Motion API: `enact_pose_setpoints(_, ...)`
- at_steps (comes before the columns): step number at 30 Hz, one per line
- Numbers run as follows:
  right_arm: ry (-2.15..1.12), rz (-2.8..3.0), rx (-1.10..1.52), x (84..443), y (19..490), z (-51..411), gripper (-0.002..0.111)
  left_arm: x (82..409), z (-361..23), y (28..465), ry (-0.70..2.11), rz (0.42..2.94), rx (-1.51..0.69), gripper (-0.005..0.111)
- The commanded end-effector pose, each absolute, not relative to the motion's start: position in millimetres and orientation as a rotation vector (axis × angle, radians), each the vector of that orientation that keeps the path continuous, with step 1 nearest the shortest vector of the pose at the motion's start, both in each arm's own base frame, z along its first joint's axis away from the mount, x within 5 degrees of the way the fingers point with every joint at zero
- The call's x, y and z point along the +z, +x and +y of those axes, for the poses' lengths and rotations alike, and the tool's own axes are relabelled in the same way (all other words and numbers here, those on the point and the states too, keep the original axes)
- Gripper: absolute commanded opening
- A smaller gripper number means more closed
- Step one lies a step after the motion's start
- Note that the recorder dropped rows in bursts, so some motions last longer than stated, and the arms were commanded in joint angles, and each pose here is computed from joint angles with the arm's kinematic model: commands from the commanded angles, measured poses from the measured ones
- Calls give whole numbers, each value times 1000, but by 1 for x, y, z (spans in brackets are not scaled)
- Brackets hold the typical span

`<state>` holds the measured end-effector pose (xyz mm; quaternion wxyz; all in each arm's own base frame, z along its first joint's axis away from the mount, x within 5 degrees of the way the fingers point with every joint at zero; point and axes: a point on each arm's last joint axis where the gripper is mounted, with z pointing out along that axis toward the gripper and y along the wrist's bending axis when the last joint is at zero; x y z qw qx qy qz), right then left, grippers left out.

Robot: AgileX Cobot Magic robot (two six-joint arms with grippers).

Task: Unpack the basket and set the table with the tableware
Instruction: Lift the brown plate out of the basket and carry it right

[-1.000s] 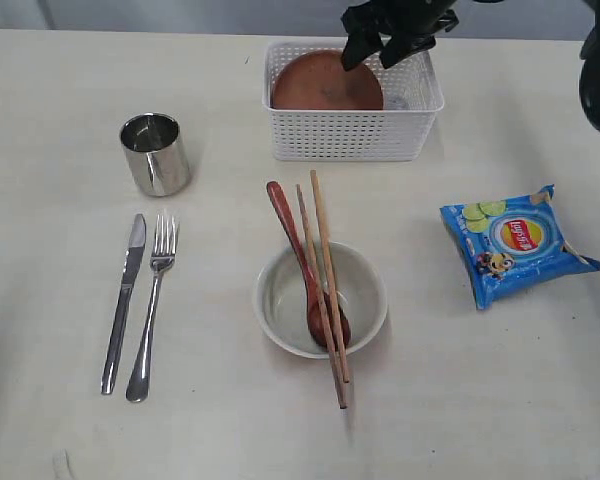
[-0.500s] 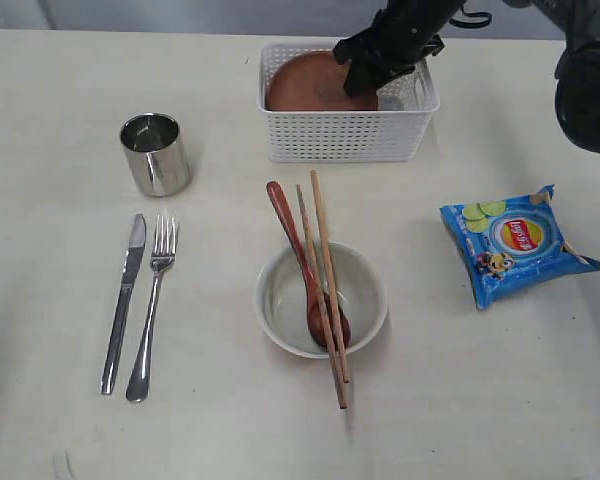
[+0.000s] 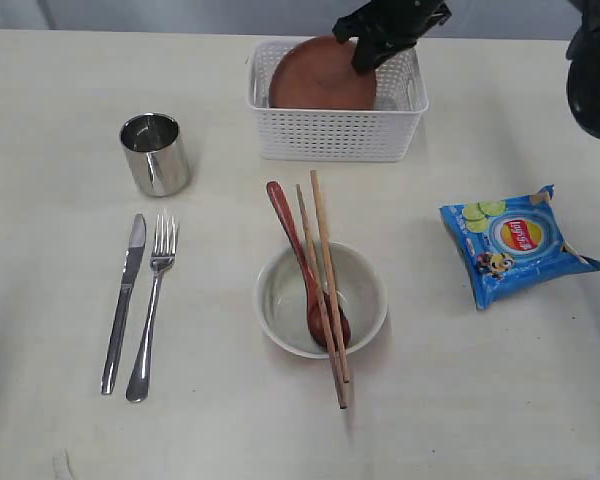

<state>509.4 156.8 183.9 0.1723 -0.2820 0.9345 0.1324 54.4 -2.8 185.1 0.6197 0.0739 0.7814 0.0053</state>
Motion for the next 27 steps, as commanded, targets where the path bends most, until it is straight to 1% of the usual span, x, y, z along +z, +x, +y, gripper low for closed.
enact_pose_setpoints(1, -728, 2638, 135, 210, 511, 138, -1, 184, -3, 54, 168, 1794, 13, 0)
enact_pose_setpoints(4, -682, 2653, 47, 222, 510, 126, -1, 184, -3, 54, 168, 1794, 13, 0)
enact_pose_setpoints(16, -649, 2563, 51, 278, 496, 122, -1, 184, -3, 54, 168, 1794, 13, 0)
enact_pose_setpoints(27, -607, 2447, 174, 343, 469, 122, -1, 184, -3, 54, 168, 1794, 13, 0)
